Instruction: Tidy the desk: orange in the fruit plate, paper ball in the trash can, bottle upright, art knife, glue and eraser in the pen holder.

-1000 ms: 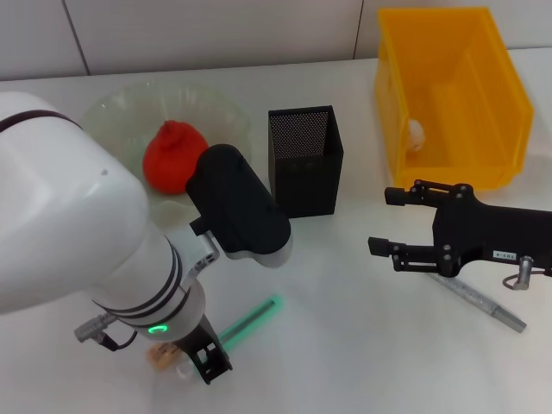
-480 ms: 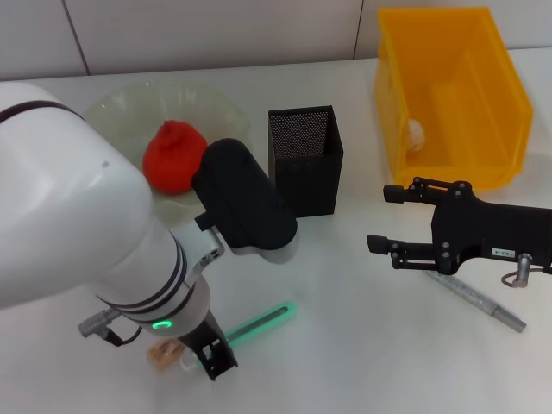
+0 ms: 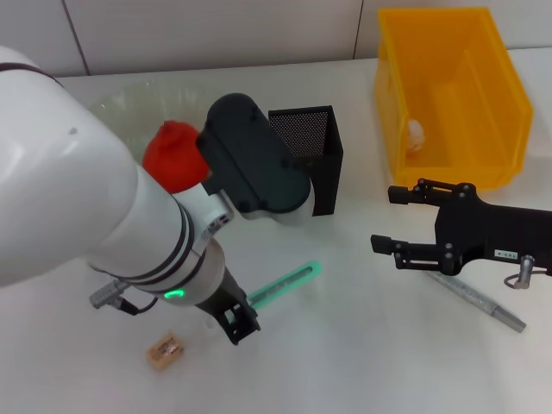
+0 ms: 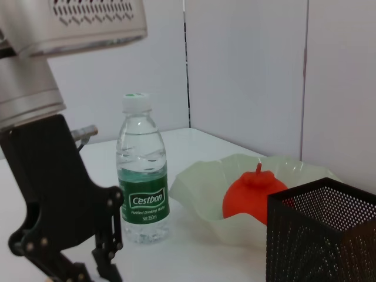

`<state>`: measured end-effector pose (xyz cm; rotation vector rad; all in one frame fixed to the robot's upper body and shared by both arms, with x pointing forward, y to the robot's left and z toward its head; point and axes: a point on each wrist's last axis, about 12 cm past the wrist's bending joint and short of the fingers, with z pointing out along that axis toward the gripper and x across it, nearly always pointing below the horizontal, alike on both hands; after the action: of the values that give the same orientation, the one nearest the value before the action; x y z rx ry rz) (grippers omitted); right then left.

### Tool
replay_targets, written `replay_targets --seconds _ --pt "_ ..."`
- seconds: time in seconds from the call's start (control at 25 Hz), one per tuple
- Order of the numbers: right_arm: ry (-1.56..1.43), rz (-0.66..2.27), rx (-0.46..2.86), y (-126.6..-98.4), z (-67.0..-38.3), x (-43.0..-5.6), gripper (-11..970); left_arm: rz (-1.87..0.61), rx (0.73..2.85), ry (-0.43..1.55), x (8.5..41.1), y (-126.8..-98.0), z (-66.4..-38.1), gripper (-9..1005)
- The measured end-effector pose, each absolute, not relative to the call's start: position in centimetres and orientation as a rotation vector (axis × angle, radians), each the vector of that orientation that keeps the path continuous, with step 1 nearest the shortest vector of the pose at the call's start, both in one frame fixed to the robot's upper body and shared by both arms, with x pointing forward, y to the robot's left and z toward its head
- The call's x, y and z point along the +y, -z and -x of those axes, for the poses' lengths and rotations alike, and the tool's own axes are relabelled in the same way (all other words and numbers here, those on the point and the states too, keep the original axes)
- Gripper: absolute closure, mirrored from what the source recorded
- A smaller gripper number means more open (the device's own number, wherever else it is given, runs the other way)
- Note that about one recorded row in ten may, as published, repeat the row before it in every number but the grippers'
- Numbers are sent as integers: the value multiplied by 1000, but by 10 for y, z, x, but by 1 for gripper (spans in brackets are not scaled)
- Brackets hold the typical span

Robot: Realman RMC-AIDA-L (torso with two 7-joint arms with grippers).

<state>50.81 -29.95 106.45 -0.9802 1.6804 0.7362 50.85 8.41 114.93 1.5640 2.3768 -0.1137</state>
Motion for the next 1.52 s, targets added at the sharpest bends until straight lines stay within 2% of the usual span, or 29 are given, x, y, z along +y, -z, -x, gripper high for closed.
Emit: replay_targets --seconds 0.36,1.08,1.52 --pt "-724 963 1687 -1064 -509 -302 191 -1491 2305 81 83 -1159 -521 803" --pt "-721 954 1693 -1063 -508 -303 191 -1484 2259 92 79 -1166 -521 798" --pt "-707 941 1708 -1059 -507 -304 190 -1432 2078 153 70 -1206 -517 795"
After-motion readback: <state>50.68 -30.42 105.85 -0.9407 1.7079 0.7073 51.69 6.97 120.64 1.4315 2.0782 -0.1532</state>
